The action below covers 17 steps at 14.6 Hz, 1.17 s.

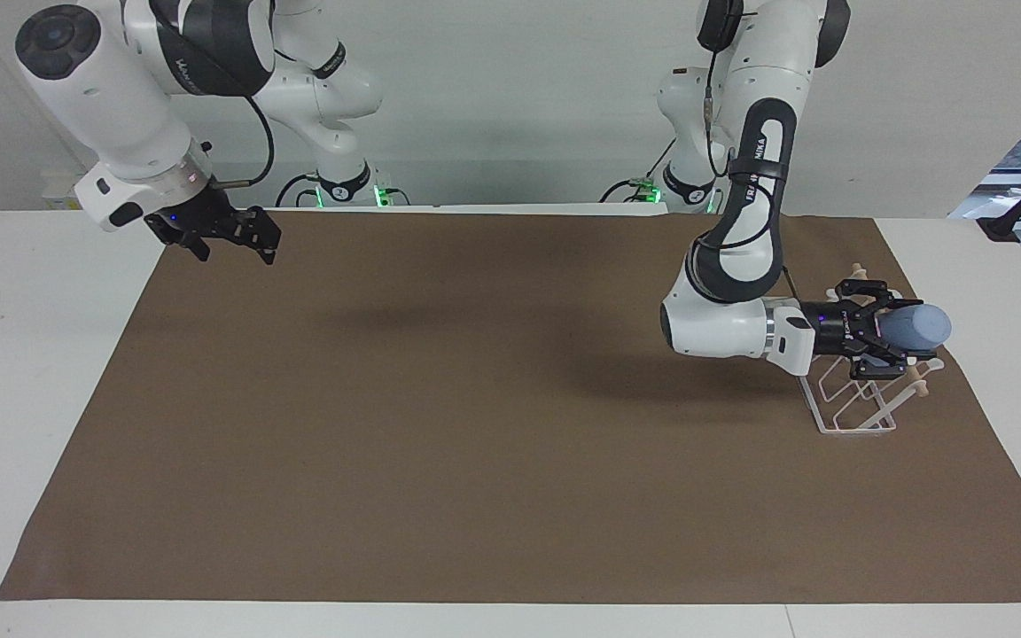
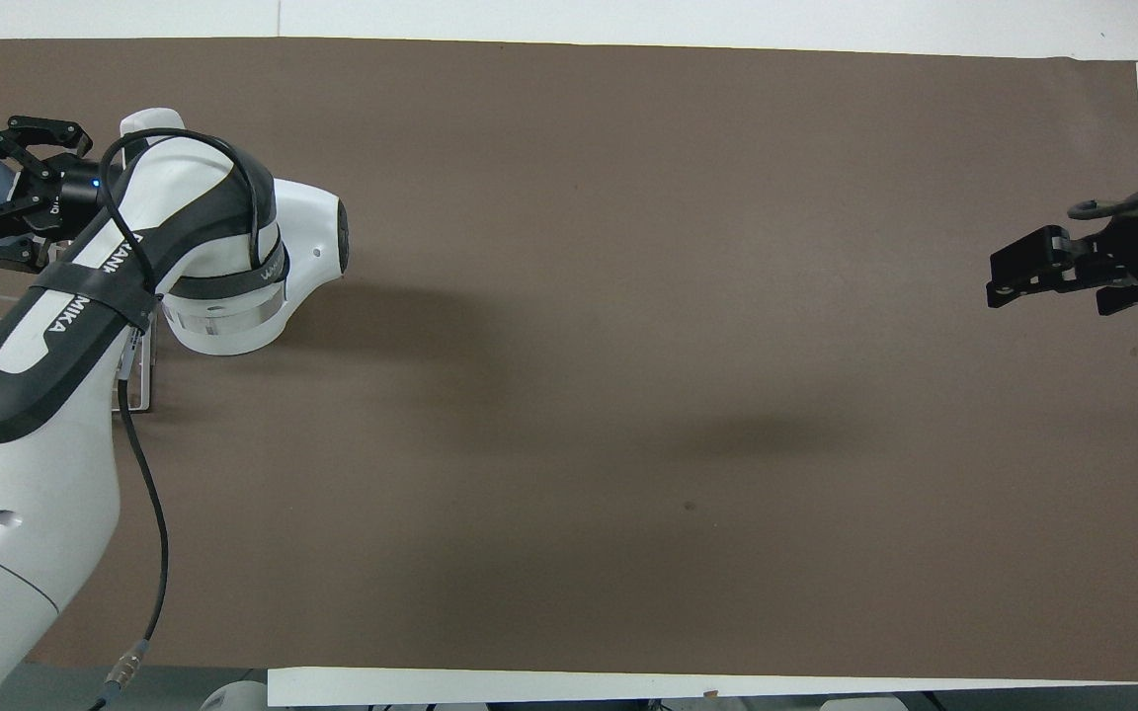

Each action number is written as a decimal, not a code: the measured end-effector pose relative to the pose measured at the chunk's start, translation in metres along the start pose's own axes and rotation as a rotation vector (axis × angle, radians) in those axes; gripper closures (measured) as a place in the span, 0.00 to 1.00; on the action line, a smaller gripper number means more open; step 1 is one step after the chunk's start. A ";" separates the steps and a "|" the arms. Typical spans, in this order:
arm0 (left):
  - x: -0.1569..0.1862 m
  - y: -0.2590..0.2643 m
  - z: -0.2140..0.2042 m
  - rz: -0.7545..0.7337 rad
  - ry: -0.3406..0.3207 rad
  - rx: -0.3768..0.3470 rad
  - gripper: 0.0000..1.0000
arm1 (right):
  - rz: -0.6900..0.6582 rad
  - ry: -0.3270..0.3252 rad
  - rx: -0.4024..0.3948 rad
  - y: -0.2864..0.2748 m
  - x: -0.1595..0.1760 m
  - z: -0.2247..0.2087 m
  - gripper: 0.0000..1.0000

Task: Hang cup on cup holder
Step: 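Carry the cup to the rack while the right gripper withdraws, then lower the cup onto the rack hook with the left gripper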

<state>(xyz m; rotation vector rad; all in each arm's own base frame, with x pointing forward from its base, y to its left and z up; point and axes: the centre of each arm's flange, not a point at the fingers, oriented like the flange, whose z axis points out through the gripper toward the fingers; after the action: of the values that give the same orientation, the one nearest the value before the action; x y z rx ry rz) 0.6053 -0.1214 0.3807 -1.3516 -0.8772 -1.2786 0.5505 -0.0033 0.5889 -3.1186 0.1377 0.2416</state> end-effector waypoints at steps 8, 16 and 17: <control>-0.073 0.018 0.008 -0.030 -0.026 0.007 0.24 | 0.001 0.057 -0.038 0.005 -0.010 -0.019 0.00; -0.005 0.029 -0.019 -0.128 -0.215 -0.031 0.00 | 0.034 0.065 -0.034 0.023 -0.010 -0.021 0.00; 0.016 0.021 -0.025 -0.129 -0.236 -0.039 0.00 | 0.033 0.064 -0.034 0.023 -0.010 -0.021 0.00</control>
<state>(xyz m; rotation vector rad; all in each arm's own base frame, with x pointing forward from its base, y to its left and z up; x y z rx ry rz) 0.6231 -0.1524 0.3901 -1.5192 -1.1228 -1.2554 0.5416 -0.0253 0.6111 -3.1612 0.1878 0.1456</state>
